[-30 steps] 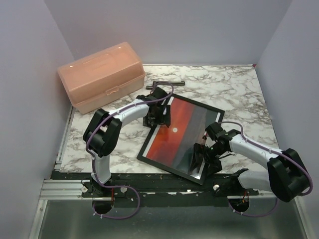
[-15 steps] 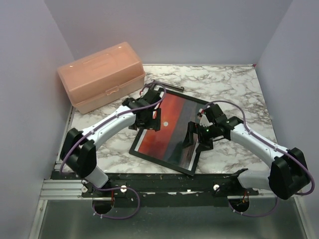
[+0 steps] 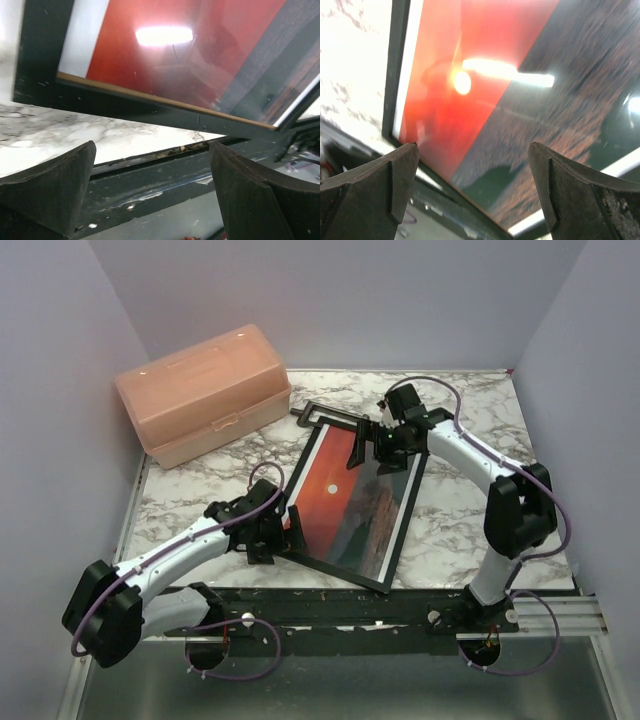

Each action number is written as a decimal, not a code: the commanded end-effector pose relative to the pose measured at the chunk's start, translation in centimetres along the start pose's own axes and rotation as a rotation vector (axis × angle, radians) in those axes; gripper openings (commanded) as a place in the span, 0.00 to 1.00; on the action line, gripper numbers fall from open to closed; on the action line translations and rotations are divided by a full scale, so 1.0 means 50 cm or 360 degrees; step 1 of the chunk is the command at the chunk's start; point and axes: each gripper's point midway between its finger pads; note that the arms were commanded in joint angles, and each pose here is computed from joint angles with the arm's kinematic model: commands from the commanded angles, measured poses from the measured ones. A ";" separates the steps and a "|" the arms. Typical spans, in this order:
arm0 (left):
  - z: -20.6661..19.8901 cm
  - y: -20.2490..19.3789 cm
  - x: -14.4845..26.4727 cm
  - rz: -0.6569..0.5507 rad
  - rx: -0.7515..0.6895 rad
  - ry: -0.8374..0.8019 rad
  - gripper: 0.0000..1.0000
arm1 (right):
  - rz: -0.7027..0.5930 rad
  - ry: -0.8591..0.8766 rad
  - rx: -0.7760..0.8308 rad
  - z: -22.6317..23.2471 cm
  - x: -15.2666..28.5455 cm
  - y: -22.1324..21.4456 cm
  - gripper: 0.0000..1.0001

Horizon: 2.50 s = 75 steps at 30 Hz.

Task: Put the photo into the frame
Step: Adjust the photo frame at the center of the board.

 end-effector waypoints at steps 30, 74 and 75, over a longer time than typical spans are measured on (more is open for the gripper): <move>-0.065 -0.033 -0.090 0.0157 0.0355 -0.0451 0.93 | 0.0068 -0.0115 -0.0249 -0.314 -0.148 0.223 1.00; -0.184 0.276 -0.089 0.0071 0.0052 -0.0347 0.92 | -0.0076 -0.0308 -0.0716 -0.282 0.072 -0.180 1.00; -0.188 0.282 -0.090 0.0075 0.0041 -0.0345 0.92 | -0.0079 -0.0312 -0.0712 -0.283 0.073 -0.180 1.00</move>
Point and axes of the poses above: each gripper's point midway between its finger pads, its own x axis back along the fingers, its own z axis along the line the jaws close on, y = z × x, and after that the axes turned 2 degrees about x, right-handed
